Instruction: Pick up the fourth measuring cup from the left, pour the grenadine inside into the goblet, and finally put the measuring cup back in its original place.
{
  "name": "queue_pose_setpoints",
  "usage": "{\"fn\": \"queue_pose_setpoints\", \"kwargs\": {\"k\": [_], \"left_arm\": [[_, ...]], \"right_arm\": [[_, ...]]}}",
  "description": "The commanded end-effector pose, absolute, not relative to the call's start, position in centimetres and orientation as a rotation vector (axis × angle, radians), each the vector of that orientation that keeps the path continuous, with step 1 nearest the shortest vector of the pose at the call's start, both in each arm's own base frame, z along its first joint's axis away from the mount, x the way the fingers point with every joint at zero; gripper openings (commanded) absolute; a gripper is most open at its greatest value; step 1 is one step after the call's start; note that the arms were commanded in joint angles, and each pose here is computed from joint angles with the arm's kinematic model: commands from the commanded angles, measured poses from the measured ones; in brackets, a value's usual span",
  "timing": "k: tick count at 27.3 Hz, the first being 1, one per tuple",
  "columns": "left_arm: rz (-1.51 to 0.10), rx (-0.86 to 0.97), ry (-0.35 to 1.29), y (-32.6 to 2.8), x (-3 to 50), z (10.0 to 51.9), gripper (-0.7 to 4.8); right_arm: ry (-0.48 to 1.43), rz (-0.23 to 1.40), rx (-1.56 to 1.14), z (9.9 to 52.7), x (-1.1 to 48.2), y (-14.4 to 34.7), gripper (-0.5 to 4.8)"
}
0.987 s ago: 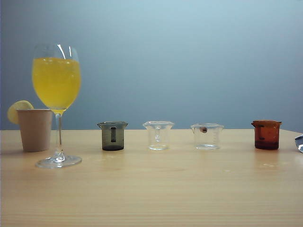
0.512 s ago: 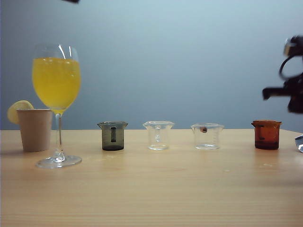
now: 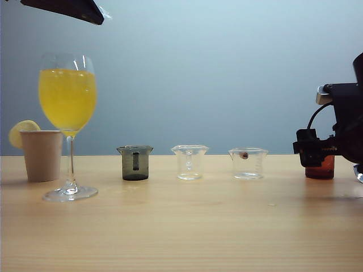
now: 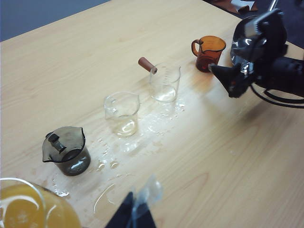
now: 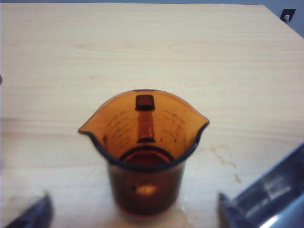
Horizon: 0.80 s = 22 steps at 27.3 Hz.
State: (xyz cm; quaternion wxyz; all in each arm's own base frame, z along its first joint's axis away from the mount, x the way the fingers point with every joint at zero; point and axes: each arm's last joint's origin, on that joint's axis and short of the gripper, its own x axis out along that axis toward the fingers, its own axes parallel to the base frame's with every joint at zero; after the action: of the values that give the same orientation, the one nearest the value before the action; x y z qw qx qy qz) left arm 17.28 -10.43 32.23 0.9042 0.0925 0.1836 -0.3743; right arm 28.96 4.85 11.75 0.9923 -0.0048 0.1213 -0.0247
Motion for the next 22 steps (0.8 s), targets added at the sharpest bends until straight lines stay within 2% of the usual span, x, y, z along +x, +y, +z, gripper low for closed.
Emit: {"fn": "queue_pose_setpoints", "kwargs": {"k": [1, 8, 19, 21, 22], "left_arm": [[-0.78, 0.195, 0.36, -10.5, 17.2, 32.4, -0.05], [-0.78, 0.195, 0.361, -10.5, 17.2, 32.4, -0.05], [-0.777, 0.196, 0.369, -10.4, 17.2, 32.4, -0.05], [-0.776, 0.197, 0.375, -10.4, 17.2, 32.3, -0.05], [-0.776, 0.197, 0.377, -10.4, 17.2, 32.3, -0.05]], "right_arm": [[0.212, -0.067, -0.001, 12.0, 30.2, 4.7, 4.79], [0.221, -0.095, 0.003, 10.9, 33.1, 3.9, 4.79], [0.235, -0.081, 0.003, 10.5, 34.4, 3.9, 4.79], [0.247, -0.081, 0.001, 10.4, 34.5, 3.9, 3.85], [0.249, -0.082, 0.001, 10.4, 34.5, 3.9, 3.55]]}}
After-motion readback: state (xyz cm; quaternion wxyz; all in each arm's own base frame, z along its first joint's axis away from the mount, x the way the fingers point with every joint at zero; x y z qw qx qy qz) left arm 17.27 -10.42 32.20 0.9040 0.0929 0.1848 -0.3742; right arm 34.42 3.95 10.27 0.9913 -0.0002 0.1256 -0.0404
